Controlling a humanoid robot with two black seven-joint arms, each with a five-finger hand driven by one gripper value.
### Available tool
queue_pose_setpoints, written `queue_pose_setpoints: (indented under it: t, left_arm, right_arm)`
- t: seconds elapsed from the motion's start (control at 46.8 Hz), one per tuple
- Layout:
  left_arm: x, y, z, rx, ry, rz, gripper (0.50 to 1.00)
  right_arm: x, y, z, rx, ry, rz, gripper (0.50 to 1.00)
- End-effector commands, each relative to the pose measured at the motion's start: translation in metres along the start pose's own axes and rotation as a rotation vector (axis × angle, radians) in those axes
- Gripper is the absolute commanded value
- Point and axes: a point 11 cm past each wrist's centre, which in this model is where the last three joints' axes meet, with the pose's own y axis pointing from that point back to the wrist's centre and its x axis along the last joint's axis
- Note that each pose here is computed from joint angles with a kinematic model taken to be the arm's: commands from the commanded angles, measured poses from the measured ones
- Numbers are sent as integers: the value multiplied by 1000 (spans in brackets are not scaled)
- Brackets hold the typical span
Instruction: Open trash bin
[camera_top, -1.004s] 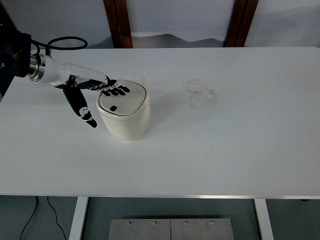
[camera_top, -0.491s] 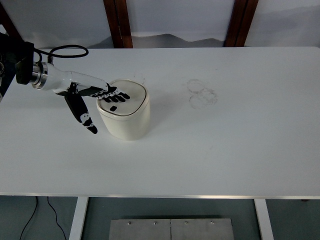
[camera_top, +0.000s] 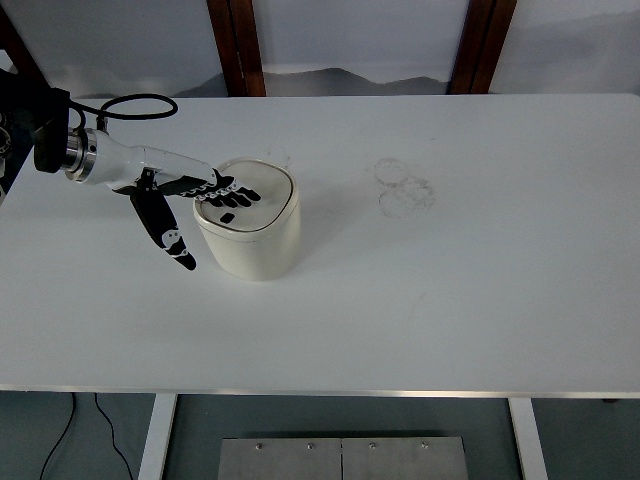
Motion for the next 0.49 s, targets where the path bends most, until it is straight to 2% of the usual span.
queue_pose_setpoints:
  t: [0.0,0.47]
  left_arm:
    - [1,1,-1,2,0,3,1000]
    - [20,14,16,-33,4,53,1000]
  right_arm:
    - [0,0,0,0,0,0,995]
    - [0,0,0,0,0,0,995]
